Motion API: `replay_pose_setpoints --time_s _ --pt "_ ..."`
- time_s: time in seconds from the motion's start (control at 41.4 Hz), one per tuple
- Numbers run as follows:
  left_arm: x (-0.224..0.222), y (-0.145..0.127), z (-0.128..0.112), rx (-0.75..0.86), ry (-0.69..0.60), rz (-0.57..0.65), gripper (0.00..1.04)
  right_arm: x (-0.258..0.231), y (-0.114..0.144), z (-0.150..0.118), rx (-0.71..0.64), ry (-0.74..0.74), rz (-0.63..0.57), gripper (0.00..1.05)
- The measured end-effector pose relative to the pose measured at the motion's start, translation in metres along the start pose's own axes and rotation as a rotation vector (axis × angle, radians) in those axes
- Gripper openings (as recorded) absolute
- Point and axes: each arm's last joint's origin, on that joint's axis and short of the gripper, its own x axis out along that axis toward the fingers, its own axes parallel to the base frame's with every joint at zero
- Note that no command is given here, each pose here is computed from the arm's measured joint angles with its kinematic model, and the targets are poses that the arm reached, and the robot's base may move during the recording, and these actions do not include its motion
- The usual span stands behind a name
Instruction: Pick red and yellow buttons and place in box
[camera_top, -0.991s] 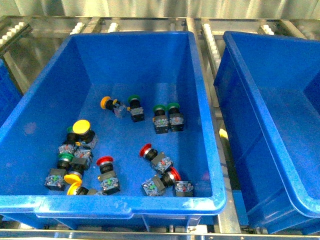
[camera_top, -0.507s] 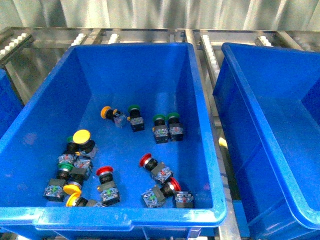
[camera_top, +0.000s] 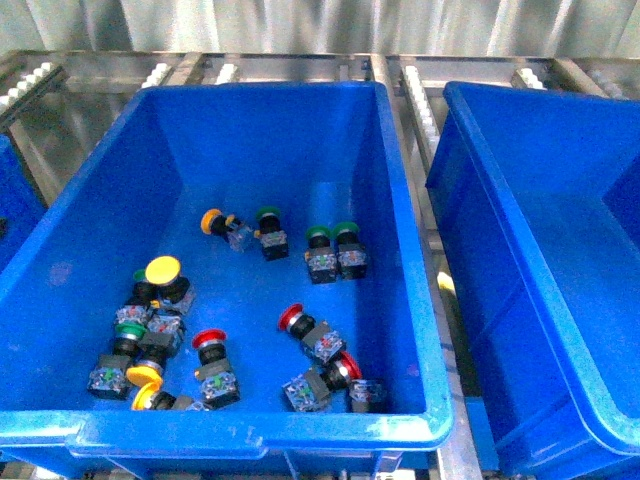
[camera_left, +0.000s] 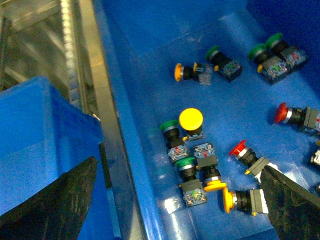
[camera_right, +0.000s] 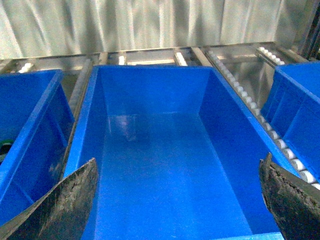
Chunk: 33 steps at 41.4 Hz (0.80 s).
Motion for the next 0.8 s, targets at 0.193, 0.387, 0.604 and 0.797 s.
replay_pose_setpoints --time_s 0.193,0.387,0.604,0.797 --pt "0.048 -0.002 0.014 0.136 0.024 -0.089 0.97 0.0 0.0 0.0 0.0 0.0 0.0 0.98" --pt "0.092 0.001 0.015 0.234 0.079 -0.159 0.97 0.0 0.0 0.0 0.0 0.0 0.0 0.98" --pt "0.135 0.005 0.017 0.32 0.139 -0.243 0.97 0.0 0.0 0.0 0.0 0.0 0.0 0.98" --pt "0.163 0.004 0.009 0.405 0.172 -0.285 0.97 0.0 0.0 0.0 0.0 0.0 0.0 0.98"
